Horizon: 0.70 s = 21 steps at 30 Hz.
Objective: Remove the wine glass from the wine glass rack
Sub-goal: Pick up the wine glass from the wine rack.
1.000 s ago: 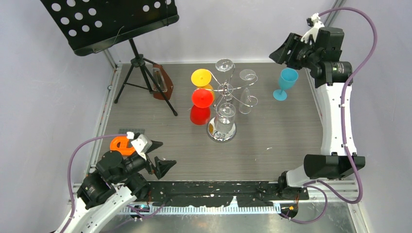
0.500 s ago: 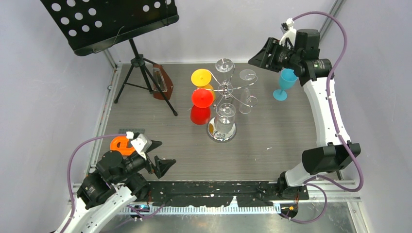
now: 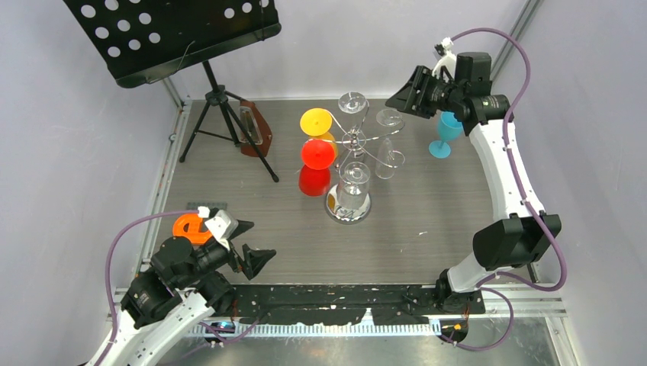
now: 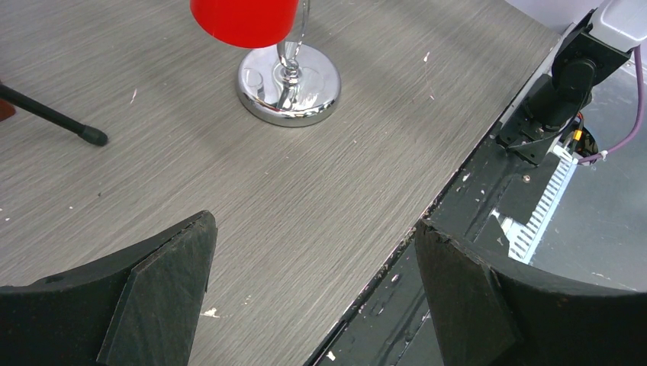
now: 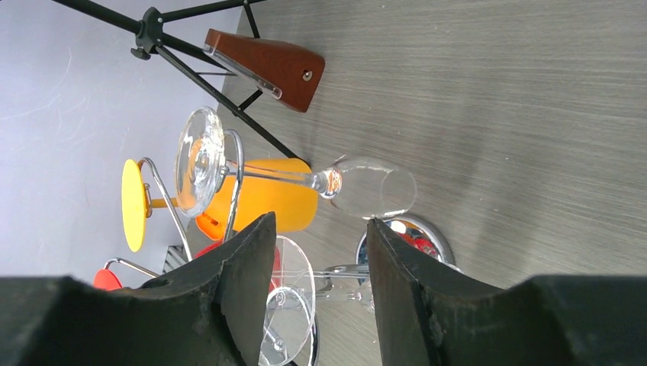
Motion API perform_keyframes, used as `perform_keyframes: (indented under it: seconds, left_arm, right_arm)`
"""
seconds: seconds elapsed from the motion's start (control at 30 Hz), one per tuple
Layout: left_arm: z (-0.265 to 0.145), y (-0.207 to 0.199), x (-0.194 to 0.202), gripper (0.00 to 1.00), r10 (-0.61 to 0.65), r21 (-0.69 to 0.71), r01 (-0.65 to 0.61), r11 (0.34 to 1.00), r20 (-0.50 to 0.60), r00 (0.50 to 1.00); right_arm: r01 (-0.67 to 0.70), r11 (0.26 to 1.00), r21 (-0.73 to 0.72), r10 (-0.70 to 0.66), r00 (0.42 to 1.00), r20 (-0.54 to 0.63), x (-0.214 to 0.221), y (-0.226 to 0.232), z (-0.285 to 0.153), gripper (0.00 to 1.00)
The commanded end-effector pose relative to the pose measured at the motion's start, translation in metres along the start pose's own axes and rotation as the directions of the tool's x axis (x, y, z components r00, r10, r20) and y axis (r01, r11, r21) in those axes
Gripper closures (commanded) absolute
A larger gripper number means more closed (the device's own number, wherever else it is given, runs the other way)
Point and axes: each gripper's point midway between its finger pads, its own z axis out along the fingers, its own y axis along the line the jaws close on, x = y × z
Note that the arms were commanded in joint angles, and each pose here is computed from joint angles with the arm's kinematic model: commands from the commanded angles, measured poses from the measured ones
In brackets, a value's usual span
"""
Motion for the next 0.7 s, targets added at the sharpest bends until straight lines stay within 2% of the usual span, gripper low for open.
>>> perform_keyframes:
  seconds: [0.0, 0.27, 0.67]
  left_arm:
    - [0.004, 0.002, -0.004, 0.01, -0.003, -0.009, 0.003, 1.0, 0.01, 1.0]
    - [0.004, 0.002, -0.004, 0.01, -0.003, -0.009, 0.003, 1.0, 0.011, 1.0]
    - [0.003, 0.002, -0.004, 0.01, -0.003, -0.009, 0.003, 1.0, 0.013, 1.0]
  right_arm:
    - [0.01, 0.997, -0.083, -0.008, 1.0, 0.021, -0.003, 0.017, -0.001, 0.48]
    - [0.0, 0.992, -0.126, 0.002, 1.0, 0.021, 0.002, 0.023, -0.002, 0.56]
    - [0.03, 0.988, -0.152, -0.021, 0.998, 0.06, 0.0, 0.035, -0.016, 0.59]
